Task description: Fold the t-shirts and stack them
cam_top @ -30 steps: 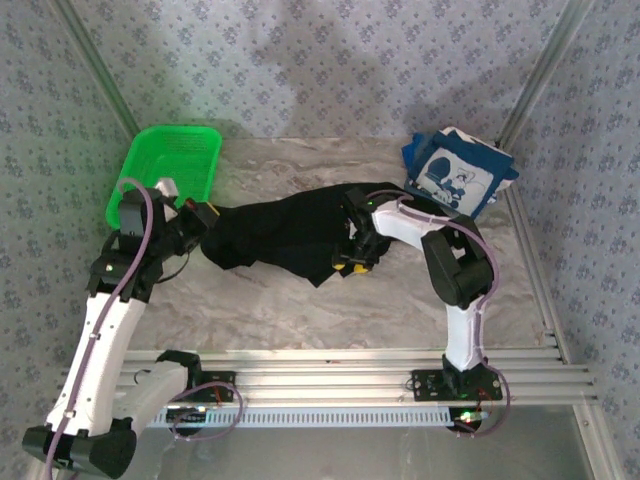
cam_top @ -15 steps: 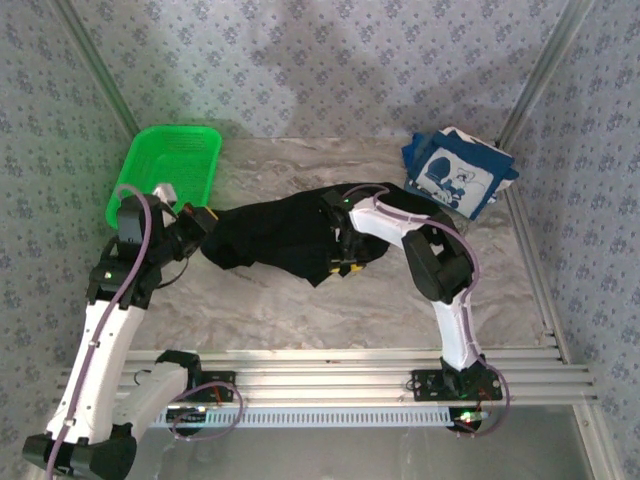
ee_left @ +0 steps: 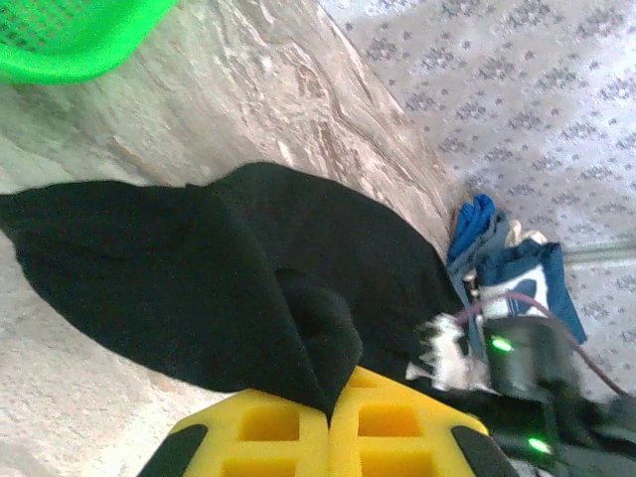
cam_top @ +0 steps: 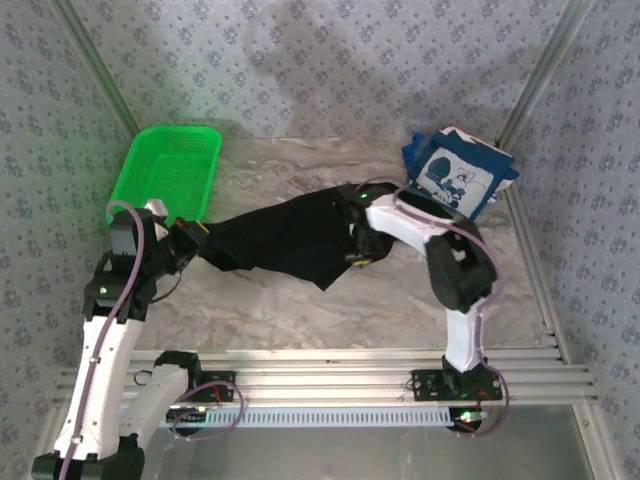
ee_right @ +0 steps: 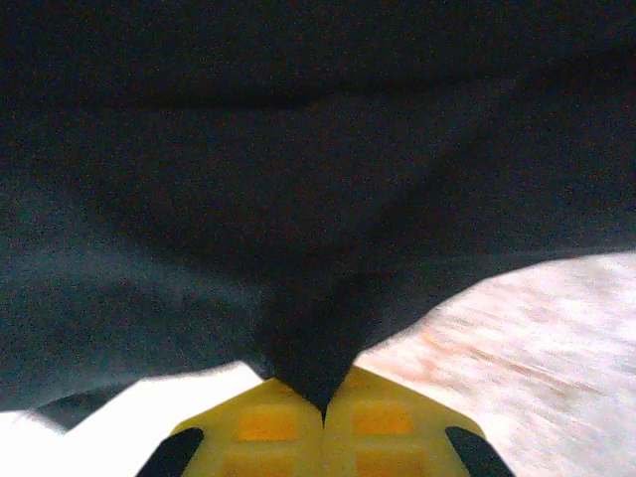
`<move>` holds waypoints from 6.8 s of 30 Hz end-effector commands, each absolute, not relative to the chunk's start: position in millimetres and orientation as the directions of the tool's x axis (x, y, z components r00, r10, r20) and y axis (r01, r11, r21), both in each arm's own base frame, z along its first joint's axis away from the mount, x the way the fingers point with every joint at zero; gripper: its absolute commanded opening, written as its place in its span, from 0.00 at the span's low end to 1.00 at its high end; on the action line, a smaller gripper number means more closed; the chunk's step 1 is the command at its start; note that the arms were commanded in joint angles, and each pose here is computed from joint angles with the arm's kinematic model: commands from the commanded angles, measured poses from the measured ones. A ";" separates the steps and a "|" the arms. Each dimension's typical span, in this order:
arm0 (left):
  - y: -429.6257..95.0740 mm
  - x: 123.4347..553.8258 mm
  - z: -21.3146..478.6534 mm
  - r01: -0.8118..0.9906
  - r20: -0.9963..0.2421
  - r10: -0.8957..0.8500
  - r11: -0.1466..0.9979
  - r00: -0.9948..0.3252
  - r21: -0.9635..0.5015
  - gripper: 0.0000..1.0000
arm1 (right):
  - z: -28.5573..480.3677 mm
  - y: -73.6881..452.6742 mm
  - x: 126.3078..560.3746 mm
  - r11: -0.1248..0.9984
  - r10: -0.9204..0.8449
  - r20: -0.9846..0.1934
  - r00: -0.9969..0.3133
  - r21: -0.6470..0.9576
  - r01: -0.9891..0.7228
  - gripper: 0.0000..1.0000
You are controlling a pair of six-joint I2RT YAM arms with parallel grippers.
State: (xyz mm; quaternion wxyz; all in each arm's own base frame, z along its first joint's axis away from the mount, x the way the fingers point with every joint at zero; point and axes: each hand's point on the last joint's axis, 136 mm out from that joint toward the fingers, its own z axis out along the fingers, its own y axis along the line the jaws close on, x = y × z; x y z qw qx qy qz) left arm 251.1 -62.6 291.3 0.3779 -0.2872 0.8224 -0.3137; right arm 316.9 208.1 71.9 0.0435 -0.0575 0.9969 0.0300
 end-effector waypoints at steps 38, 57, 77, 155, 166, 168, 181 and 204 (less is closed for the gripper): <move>-77.0 299.9 676.7 0.470 -0.763 -0.631 0.635 -0.143 -0.613 0.00 | 636.3 44.6 296.9 0.562 0.635 -0.712 -0.301 0.692 -0.453 0.00; -67.1 171.7 745.7 0.594 -0.769 -0.620 0.680 0.154 -0.430 0.00 | 642.2 106.2 196.1 0.322 0.609 -0.620 -0.494 0.763 -0.561 0.00; -54.4 325.5 616.5 0.296 -0.862 -0.491 0.811 -0.126 -0.505 0.00 | 505.0 71.7 279.6 0.405 0.682 -0.487 -0.545 0.873 -0.273 0.00; -28.6 264.3 720.1 0.318 -0.879 -0.390 0.899 0.273 -0.301 0.00 | 600.7 42.8 287.0 0.453 0.682 -0.604 -0.413 0.792 -0.409 0.00; -34.5 442.3 548.0 0.182 -0.947 -0.283 0.934 -0.151 -0.308 0.00 | 436.6 6.9 396.3 0.625 0.620 -0.537 -0.573 0.779 -0.053 0.00; -34.5 468.7 505.0 0.150 -0.930 -0.292 0.932 -0.222 -0.329 0.00 | 395.0 4.7 416.9 0.660 0.590 -0.520 -0.618 0.751 -0.002 0.00; -81.1 582.5 276.8 0.087 -0.764 -0.193 0.947 -0.616 -0.309 0.00 | 164.2 -37.6 521.5 0.851 0.470 -0.400 -0.787 0.442 0.283 0.00; -92.2 531.0 217.0 -0.068 -0.635 -0.339 0.909 -0.694 -0.412 0.00 | 153.8 -49.0 526.0 0.938 0.327 -0.555 -0.765 0.287 0.193 0.00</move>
